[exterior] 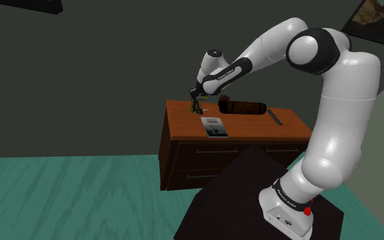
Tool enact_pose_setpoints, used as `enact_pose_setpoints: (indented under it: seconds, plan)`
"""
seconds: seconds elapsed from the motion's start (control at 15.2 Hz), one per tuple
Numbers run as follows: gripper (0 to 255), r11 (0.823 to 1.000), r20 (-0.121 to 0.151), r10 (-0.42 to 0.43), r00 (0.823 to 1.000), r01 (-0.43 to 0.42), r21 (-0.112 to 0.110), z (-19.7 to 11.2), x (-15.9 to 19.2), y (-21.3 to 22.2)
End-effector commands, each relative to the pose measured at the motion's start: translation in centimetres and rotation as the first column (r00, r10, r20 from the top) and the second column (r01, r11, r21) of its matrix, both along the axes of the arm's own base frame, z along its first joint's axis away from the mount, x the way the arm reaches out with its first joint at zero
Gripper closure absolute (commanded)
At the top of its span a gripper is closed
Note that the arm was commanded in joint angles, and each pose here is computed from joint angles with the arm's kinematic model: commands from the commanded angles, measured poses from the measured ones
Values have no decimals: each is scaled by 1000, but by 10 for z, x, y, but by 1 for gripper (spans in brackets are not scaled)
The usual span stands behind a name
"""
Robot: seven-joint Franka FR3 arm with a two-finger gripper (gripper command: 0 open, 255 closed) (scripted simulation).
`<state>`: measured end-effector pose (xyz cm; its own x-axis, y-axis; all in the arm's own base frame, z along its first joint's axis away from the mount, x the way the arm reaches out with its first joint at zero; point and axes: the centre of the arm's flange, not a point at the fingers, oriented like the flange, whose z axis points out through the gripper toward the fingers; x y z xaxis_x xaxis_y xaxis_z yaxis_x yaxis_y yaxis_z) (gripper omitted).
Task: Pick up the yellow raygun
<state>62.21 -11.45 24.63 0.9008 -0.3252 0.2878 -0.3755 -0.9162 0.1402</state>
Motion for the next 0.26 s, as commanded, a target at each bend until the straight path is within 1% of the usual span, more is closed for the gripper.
enact_pose_setpoints:
  seconds: [0.0,0.07,0.2]
  plan:
    - [255,1000,0,0,1000,0,0,11,0,-1]
    - [255,1000,0,0,1000,0,0,16,0,-1]
    - [255,1000,0,0,1000,0,0,17,0,-1]
